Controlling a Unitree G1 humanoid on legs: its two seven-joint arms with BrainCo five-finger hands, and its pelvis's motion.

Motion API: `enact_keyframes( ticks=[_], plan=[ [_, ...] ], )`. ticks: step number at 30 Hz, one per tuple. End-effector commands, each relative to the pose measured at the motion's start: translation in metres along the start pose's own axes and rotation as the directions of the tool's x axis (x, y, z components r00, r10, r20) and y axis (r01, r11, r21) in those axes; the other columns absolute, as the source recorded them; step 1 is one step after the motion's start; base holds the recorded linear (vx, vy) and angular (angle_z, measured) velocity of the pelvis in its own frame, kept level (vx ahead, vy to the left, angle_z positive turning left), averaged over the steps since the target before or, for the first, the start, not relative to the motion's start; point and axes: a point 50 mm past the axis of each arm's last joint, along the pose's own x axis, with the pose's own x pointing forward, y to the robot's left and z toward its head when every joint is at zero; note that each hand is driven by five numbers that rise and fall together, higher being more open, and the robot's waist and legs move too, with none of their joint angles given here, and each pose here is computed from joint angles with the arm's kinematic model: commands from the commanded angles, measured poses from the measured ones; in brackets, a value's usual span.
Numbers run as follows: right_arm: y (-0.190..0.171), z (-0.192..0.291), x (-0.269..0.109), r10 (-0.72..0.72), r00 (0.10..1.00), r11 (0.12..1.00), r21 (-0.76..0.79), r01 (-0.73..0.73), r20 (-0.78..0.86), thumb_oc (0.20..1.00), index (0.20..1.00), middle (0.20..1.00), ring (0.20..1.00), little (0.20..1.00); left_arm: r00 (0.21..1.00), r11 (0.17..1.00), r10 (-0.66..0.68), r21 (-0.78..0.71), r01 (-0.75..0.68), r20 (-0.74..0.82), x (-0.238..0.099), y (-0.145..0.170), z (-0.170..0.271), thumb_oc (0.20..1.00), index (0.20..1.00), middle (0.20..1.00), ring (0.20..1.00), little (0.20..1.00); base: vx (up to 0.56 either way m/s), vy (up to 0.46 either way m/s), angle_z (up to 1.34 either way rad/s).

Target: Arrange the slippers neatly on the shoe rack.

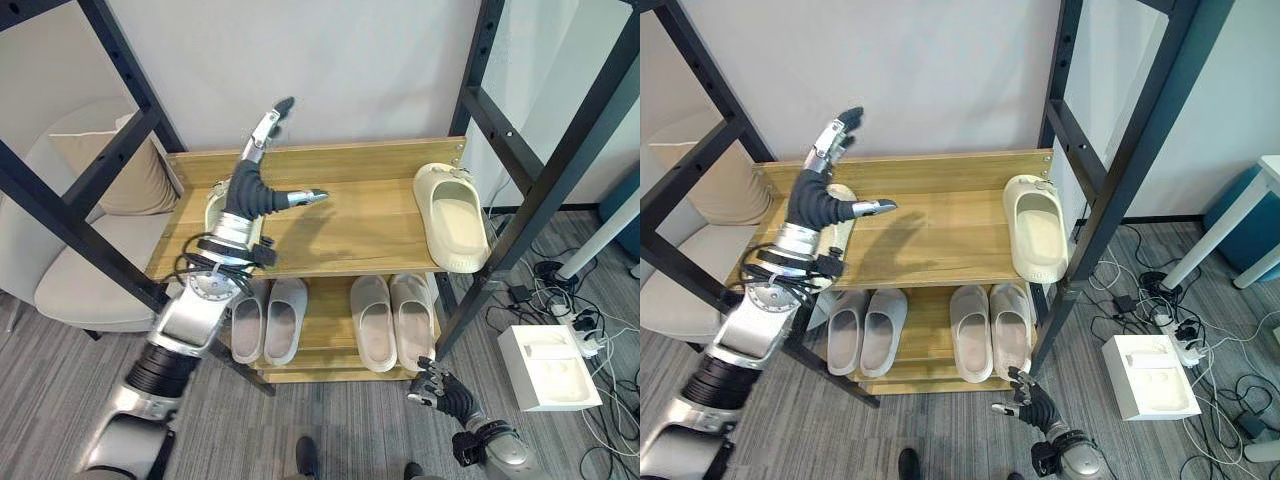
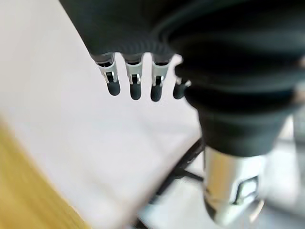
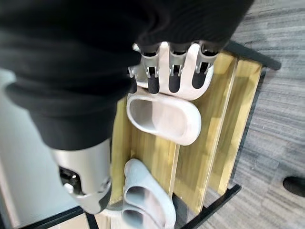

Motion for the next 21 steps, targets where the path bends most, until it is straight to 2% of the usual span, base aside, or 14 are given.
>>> enact_keyframes(
  ticks=[1,2,3,4,6,11,15,21],
  plan=[
    [0.004,0.035,0.007,0.003,0.982,0.999,0.036,-0.010,0.189,1.000,1.000,1.000,1.000,1.000,0.973,0.956,0.143,0.230,-0.183,0.179,0.030,0.013,0.019,1.000,1.000,1.000,1.000,1.000,0.04,0.014,-0.03],
    [0.004,0.034,0.006,0.006,0.982,0.999,0.042,-0.014,0.187,1.000,1.000,1.000,1.000,1.000,0.974,0.900,0.138,0.389,-0.198,0.178,0.032,0.023,0.009,1.000,1.000,1.000,1.000,1.000,0.00,0.000,0.00],
    [0.005,0.034,0.006,0.006,0.982,0.999,0.046,-0.015,0.189,1.000,1.000,1.000,1.000,1.000,0.975,0.869,0.134,0.452,-0.202,0.179,0.033,0.028,0.006,1.000,1.000,1.000,1.000,1.000,0.04,0.016,-0.10],
    [0.004,0.034,0.005,0.014,0.983,0.999,0.031,-0.021,0.185,1.000,1.000,1.000,1.000,1.000,0.981,0.772,0.108,0.607,-0.186,0.164,0.034,0.041,-0.006,1.000,1.000,1.000,1.000,1.000,0.04,0.011,-0.07],
    [0.002,0.035,0.004,0.015,0.982,0.999,0.030,-0.021,0.189,1.000,1.000,1.000,1.000,1.000,0.985,0.713,0.090,0.681,-0.167,0.147,0.033,0.049,-0.012,1.000,1.000,1.000,1.000,1.000,0.04,0.007,-0.07],
    [-0.003,0.033,0.000,-0.007,0.982,0.999,0.051,-0.003,0.187,1.000,1.000,1.000,1.000,1.000,0.995,0.620,0.057,0.778,-0.104,0.087,0.025,0.060,-0.027,1.000,1.000,1.000,1.000,1.000,0.01,0.002,-0.02],
    [-0.012,0.031,-0.006,-0.035,0.982,0.998,0.058,0.025,0.183,1.000,1.000,1.000,1.000,1.000,0.999,0.515,0.006,0.857,0.027,-0.035,0.011,0.070,-0.049,1.000,1.000,1.000,1.000,1.000,0.01,0.023,-0.12],
    [-0.014,0.032,-0.007,-0.047,0.981,0.998,0.061,0.036,0.186,1.000,1.000,1.000,1.000,1.000,0.991,0.494,-0.006,0.861,0.118,-0.132,-0.002,0.075,-0.065,1.000,1.000,1.000,1.000,1.000,0.00,0.006,-0.04]
  ],
)
